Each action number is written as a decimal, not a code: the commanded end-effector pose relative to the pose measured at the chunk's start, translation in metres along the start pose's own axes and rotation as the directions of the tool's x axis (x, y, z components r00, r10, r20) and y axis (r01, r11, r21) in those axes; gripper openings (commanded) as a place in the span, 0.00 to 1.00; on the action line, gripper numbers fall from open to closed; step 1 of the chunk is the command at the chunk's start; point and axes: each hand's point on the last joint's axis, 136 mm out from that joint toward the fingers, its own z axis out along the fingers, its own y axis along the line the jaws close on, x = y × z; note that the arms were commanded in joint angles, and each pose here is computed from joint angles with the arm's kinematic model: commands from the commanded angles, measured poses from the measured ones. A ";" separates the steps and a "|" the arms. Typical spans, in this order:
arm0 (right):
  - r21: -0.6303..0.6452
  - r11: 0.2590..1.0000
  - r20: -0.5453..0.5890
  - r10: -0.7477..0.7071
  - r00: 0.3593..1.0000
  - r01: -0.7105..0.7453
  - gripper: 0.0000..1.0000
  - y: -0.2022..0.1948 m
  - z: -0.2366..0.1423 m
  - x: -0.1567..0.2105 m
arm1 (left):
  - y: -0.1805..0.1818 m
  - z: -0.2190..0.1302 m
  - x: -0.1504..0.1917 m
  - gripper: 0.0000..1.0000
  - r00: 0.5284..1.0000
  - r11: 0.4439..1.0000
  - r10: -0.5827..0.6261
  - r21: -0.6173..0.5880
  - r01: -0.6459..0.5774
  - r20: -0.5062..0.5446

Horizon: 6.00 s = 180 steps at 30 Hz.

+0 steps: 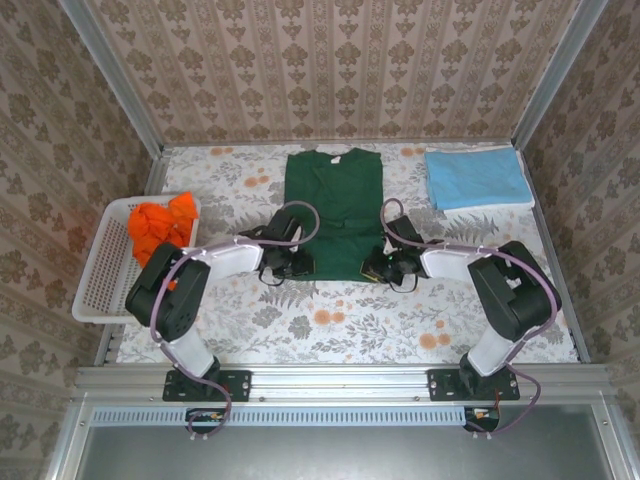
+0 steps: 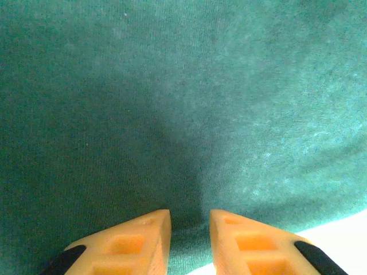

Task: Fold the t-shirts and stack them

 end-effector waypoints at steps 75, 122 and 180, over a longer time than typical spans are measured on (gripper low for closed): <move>0.124 0.991 0.059 -0.060 0.996 0.052 0.24 0.015 -0.021 -0.074 | -0.069 0.013 -0.047 0.36 0.992 0.988 0.123 0.086 -0.126 0.038; 0.069 0.990 -0.123 -0.110 0.986 0.119 0.42 -0.011 -0.015 0.076 | 0.042 -0.034 0.063 0.40 0.996 0.994 -0.093 -0.057 0.093 -0.009; 0.108 0.984 -0.135 -0.130 0.982 0.145 0.08 -0.036 -0.038 0.089 | 0.070 -0.055 0.106 0.01 0.982 0.978 -0.189 -0.090 0.186 -0.021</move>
